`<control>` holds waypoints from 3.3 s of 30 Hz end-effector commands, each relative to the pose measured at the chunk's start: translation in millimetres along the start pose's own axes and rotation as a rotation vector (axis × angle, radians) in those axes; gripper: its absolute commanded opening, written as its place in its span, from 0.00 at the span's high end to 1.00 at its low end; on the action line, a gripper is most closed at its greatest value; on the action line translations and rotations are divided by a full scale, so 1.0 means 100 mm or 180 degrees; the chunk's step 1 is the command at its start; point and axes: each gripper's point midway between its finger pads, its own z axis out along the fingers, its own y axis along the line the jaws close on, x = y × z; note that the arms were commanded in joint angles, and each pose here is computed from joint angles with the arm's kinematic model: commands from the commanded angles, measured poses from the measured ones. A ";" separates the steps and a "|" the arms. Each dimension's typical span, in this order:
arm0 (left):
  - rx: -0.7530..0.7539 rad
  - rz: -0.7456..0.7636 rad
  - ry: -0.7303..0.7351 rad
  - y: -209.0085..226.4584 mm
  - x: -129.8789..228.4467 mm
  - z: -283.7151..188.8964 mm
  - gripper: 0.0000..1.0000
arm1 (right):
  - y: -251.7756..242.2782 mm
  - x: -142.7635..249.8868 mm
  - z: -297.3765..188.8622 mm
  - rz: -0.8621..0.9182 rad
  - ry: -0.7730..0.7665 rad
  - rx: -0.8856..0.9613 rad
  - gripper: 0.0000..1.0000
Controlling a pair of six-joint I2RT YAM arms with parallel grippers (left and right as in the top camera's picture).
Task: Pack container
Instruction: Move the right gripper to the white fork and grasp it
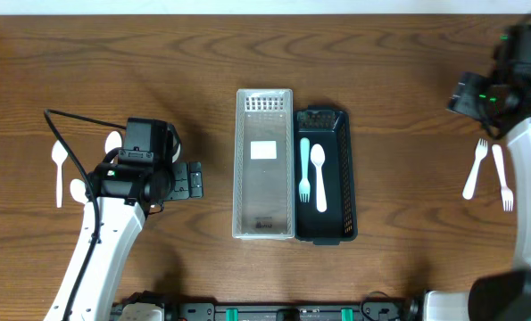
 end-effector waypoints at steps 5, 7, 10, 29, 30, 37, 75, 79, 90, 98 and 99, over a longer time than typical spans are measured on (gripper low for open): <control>-0.0009 -0.0028 -0.0025 0.00 -0.03 -0.02 0.02 | -0.60 0.44 0.88 0.0128 0.0895 0.0193 0.25; -0.0009 -0.0028 -0.0025 0.00 -0.03 -0.02 0.02 | -0.65 0.51 1.06 0.0139 0.1030 0.0220 0.25; -0.0009 -0.0028 -0.0025 0.00 -0.03 -0.02 0.02 | -0.66 0.58 1.31 0.0140 0.1149 0.0235 0.24; -0.0009 -0.0029 -0.0025 0.00 -0.03 -0.02 0.02 | -0.79 0.67 1.90 0.0083 0.1235 0.0087 0.23; -0.0009 -0.0027 -0.0025 0.00 -0.03 -0.02 0.02 | -0.80 0.66 1.90 0.0085 0.1222 0.0087 0.22; -0.0009 -0.0028 -0.0025 0.00 -0.03 -0.02 0.02 | -0.80 0.62 1.94 0.0078 0.1171 0.0084 0.22; -0.0008 -0.0028 -0.0023 0.00 -0.03 -0.02 0.02 | -0.76 0.67 2.27 0.0091 0.1148 0.0015 0.48; -0.0009 -0.0028 -0.0023 0.00 -0.03 -0.02 0.02 | -0.76 0.68 2.27 0.0093 0.1160 0.0015 0.54; -0.0009 -0.0027 -0.0024 0.00 -0.03 -0.02 0.02 | -0.76 0.75 2.24 0.0091 0.1259 0.0019 0.73; -0.0009 -0.0027 -0.0024 0.00 -0.03 -0.02 0.02 | -0.74 0.76 2.23 0.0082 0.1281 0.0015 0.99; -0.0009 -0.0028 -0.0024 0.00 -0.03 -0.02 0.02 | -0.73 0.77 2.23 0.0078 0.1288 0.0012 0.99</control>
